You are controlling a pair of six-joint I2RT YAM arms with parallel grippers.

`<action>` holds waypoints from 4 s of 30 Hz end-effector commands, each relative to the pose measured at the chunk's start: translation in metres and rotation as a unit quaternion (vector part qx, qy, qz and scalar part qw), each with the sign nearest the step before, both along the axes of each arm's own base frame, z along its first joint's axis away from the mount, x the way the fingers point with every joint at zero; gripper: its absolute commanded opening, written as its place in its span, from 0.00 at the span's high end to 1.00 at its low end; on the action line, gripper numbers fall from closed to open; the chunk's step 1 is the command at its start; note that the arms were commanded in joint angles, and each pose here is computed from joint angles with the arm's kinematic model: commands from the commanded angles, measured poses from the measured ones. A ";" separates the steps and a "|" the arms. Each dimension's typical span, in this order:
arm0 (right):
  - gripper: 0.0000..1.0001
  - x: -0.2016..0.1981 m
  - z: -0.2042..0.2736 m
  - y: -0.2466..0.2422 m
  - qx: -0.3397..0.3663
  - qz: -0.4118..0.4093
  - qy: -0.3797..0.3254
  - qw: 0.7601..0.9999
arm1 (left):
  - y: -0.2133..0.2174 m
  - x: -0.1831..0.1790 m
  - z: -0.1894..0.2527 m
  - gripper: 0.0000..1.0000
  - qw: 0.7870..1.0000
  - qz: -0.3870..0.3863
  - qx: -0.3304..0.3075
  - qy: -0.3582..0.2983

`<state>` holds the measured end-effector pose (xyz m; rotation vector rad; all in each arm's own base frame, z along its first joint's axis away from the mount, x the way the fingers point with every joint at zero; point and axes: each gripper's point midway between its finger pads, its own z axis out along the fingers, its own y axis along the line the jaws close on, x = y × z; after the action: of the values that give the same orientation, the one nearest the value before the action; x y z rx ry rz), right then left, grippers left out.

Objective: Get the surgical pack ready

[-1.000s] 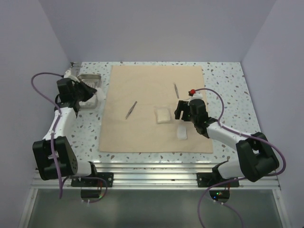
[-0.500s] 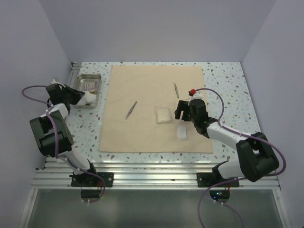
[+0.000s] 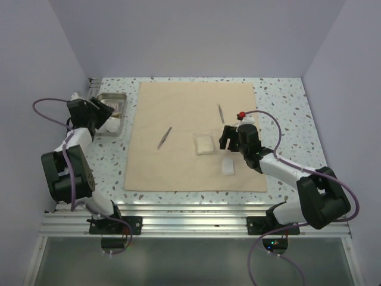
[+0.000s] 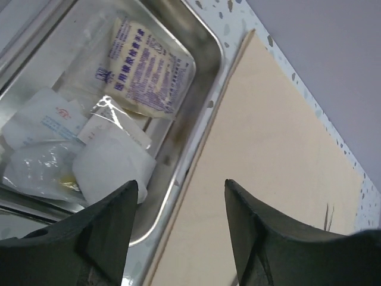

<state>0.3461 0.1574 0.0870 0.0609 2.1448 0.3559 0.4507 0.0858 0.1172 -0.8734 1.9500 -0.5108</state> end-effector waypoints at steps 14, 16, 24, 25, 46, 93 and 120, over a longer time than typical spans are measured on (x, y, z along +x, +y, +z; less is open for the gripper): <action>0.25 0.002 0.004 -0.005 -0.005 -0.020 0.001 1.000 | -0.297 -0.091 0.020 0.33 0.925 -0.358 0.125 -0.007; 0.26 0.002 0.003 -0.004 -0.002 -0.017 0.003 1.000 | -0.312 -0.099 0.005 0.32 0.919 -0.372 0.133 0.007; 0.28 0.001 0.004 -0.005 0.002 -0.024 0.001 1.000 | -0.375 -0.106 -0.040 0.32 0.897 -0.426 0.110 0.032; 0.33 0.001 0.004 -0.006 0.003 -0.026 0.001 1.000 | -0.379 -0.103 -0.040 0.33 0.897 -0.427 0.110 0.031; 0.29 0.022 -0.025 -0.083 0.053 -0.175 0.073 0.980 | -0.425 -0.092 -0.070 0.99 0.883 -0.458 0.088 0.045; 1.00 0.089 -0.032 -0.062 -0.001 -0.075 0.132 0.988 | 0.027 -0.001 0.001 1.00 0.999 0.021 0.048 0.009; 1.00 0.050 0.057 0.018 0.091 0.051 0.044 0.994 | -0.131 -0.035 0.074 0.10 0.978 -0.148 0.148 0.004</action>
<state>0.4037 0.1483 0.1176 0.1335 2.2703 0.4962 0.4252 0.0078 0.1722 -0.5530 2.0941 -0.2569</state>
